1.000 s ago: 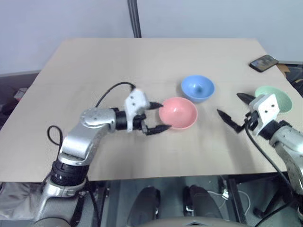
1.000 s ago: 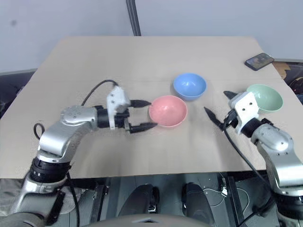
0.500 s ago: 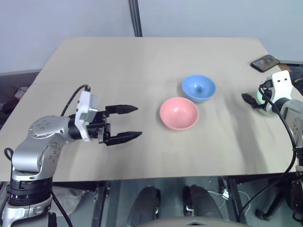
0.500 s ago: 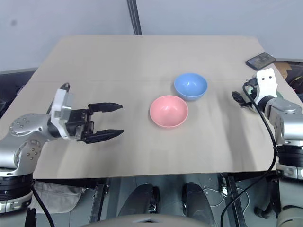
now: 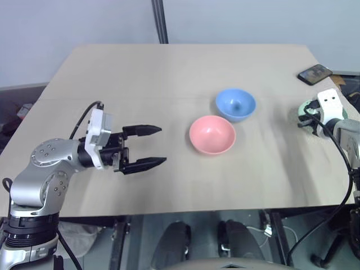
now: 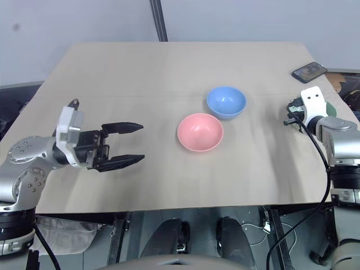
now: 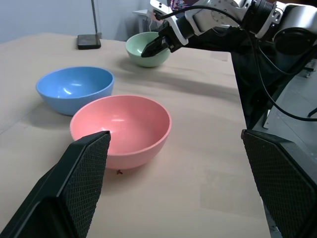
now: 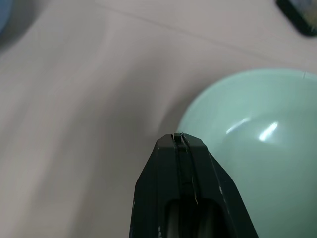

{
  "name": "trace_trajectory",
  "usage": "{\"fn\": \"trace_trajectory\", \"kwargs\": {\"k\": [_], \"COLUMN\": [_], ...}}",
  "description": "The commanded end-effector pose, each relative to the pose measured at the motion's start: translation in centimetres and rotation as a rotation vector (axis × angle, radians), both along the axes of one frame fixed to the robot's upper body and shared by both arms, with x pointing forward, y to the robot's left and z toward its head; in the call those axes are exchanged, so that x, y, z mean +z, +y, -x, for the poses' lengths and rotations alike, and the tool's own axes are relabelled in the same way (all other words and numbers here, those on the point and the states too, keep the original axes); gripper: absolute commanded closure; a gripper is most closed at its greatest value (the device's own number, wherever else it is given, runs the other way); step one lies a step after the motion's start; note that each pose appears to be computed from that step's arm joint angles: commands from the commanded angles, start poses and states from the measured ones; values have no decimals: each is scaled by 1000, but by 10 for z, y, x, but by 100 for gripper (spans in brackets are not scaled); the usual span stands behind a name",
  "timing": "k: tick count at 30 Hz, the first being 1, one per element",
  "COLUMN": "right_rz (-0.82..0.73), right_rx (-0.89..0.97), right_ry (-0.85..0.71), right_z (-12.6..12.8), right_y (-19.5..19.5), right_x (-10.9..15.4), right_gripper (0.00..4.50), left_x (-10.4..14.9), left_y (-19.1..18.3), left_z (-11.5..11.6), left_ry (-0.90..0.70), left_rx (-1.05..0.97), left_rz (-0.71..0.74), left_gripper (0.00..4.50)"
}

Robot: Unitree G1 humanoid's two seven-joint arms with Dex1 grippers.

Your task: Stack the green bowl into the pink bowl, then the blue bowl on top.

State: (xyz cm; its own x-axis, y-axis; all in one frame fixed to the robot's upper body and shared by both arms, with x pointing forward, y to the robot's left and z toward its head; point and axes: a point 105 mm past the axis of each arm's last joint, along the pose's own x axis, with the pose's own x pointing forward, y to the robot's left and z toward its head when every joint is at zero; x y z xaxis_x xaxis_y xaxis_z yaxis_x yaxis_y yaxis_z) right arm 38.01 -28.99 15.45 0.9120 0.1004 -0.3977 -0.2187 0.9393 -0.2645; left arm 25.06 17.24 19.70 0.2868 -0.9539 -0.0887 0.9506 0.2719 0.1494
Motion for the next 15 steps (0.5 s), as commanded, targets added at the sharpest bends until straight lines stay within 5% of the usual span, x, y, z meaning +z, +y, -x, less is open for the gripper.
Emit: {"fn": "trace_trajectory", "kwargs": {"k": [1,6,7,9,14,15], "right_rz": [80,101,90,91,107,94], "right_rx": [58,120,96,49,-84,-89], "right_ry": [-116,-155,-166,-177,-166,-153], "right_z": [4,12,13,13,12,12], "right_y": [5,13,10,4,-17,-18], "right_x": [30,39,41,43,34,30], "right_gripper": [448,448,398,368,131,131], "left_x": [8,8,9,9,8,8], "left_y": [-4,-6,-7,-8,-9,-10], "left_z": [2,-3,-3,-4,-5,-5], "left_ry": [-51,-57,-57,-56,-51,-50], "left_rx": [-9,6,6,4,4,4], "left_rz": [9,19,21,23,25,25], "left_gripper": [0,0,0,0,0,0]}}
